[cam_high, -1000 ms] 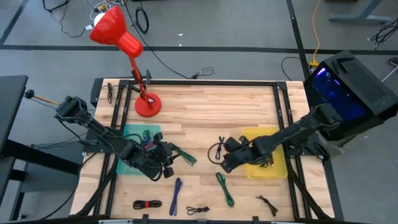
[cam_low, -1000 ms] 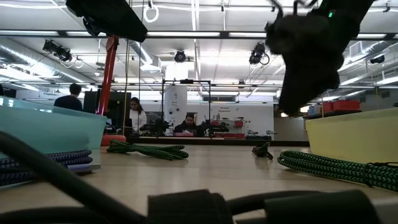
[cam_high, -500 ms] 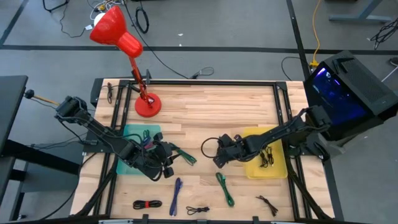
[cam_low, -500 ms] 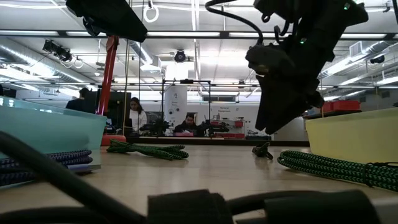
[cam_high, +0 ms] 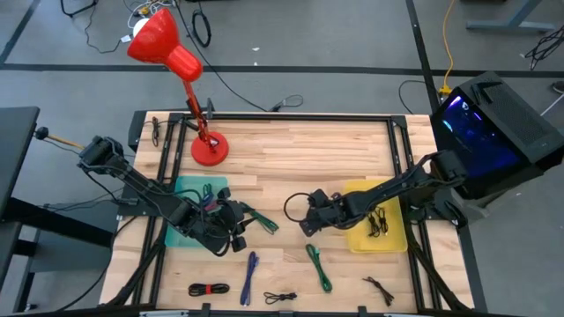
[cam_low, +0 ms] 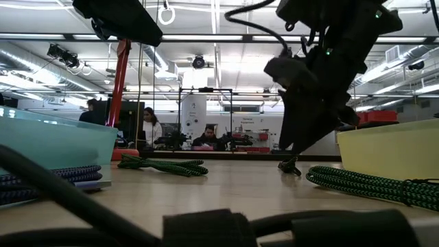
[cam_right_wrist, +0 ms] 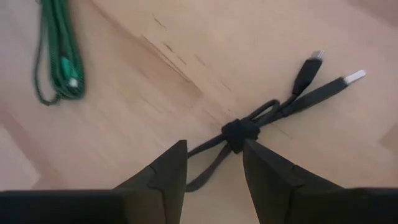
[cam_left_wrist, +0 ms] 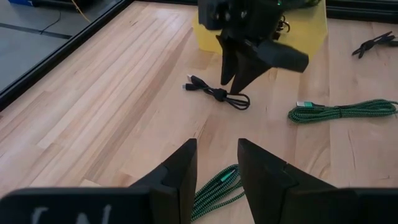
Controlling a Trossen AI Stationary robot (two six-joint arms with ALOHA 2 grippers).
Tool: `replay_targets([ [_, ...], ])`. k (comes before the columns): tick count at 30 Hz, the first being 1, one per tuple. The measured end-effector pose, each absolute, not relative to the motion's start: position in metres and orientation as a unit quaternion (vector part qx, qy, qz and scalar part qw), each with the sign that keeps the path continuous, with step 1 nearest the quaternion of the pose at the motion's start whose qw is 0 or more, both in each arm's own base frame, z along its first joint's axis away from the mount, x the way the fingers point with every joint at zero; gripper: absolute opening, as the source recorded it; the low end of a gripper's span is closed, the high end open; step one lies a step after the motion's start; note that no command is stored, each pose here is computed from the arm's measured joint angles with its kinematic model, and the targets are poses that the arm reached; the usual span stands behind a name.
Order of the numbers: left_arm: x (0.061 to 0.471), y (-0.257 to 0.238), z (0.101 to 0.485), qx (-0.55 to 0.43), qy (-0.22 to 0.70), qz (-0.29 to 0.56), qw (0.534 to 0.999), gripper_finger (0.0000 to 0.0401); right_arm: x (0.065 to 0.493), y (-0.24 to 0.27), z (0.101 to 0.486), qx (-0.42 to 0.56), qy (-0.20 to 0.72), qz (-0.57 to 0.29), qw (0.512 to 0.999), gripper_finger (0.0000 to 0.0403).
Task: Pick & Place USB Port
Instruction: Put the black charger cable into the yellow bin
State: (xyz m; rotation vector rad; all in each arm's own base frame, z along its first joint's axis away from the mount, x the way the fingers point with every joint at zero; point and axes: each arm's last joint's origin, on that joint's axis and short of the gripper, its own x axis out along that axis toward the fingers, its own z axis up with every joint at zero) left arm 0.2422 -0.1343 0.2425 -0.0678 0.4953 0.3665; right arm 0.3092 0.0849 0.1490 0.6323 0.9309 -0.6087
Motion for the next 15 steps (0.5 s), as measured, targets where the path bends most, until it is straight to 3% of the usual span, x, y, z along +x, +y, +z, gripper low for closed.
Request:
replay_targets([
  [6,0.242,-0.134,0.243,-0.033,0.244,0.18,0.952,0.0122,0.314,0.086,0.129,0.284,0.46,-0.275,0.795,0.0157],
  [15,0.242,-0.134,0.242,-0.033,0.244,0.18,0.952,0.0122,0.316,0.085,0.128,0.288,0.448,-0.285,0.797,0.0157],
])
